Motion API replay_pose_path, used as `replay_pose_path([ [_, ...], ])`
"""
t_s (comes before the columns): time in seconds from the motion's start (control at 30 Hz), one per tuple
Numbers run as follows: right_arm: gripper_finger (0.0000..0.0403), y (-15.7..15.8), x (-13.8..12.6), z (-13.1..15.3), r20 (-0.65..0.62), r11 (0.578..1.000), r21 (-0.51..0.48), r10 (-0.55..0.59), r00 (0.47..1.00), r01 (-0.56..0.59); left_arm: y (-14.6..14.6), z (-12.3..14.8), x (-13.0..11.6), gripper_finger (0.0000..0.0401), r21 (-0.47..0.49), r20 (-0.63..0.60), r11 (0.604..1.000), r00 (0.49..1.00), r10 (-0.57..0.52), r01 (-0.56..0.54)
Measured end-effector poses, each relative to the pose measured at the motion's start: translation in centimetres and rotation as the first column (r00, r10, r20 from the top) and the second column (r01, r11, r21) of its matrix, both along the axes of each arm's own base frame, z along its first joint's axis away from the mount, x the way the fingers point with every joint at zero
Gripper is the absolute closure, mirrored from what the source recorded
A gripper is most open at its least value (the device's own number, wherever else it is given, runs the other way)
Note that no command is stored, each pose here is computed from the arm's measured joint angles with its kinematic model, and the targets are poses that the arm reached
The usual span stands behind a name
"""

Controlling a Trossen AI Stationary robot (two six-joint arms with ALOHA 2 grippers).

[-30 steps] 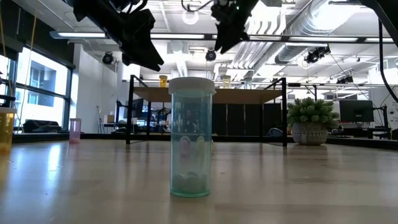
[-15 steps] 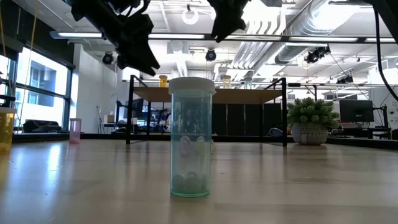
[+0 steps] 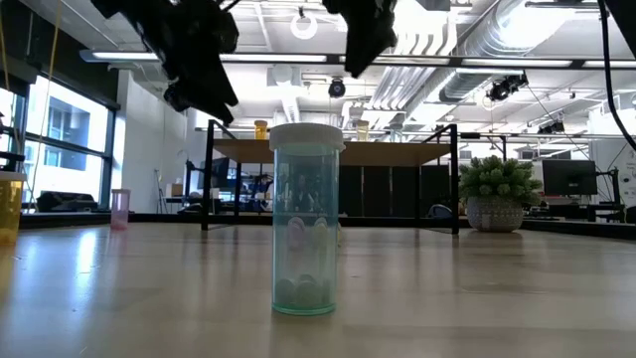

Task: Pick and place medicine bottles onto shelf by color
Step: Put the top pink pill bottle on the shelf

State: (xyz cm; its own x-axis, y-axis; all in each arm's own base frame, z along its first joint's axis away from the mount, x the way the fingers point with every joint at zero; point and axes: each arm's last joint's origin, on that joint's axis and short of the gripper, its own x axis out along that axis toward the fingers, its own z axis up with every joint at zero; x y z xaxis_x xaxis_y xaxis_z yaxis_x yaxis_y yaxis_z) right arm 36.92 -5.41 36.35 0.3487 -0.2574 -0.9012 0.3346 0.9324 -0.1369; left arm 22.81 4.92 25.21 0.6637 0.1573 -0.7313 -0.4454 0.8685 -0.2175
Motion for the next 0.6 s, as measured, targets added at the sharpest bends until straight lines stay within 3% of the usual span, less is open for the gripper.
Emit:
replay_pose_path([
  [0.2, 0.0233, 4.1, 0.3, -2.6, -0.072, 1.0, -0.006, 0.012, 0.997, -0.012, -3.9, 0.4, 0.2, 0.0194, -0.039, 0.024, 0.993, 0.993, -0.112, 0.113],
  [0.43, 0.0233, 8.6, 0.1, -3.6, -0.079, 0.998, -0.063, 0.017, 0.997, -0.022, -7.6, 0.8, -1.1, 0.0194, -0.071, 0.014, 0.993, 0.995, -0.096, 0.097],
  [0.6, 0.0233, 11.4, -0.2, -3.5, -0.044, 0.993, -0.117, 0.014, 0.999, -0.019, -9.6, 0.4, -2.5, 0.0194, -0.058, -0.067, 0.997, 0.996, -0.056, 0.052],
])
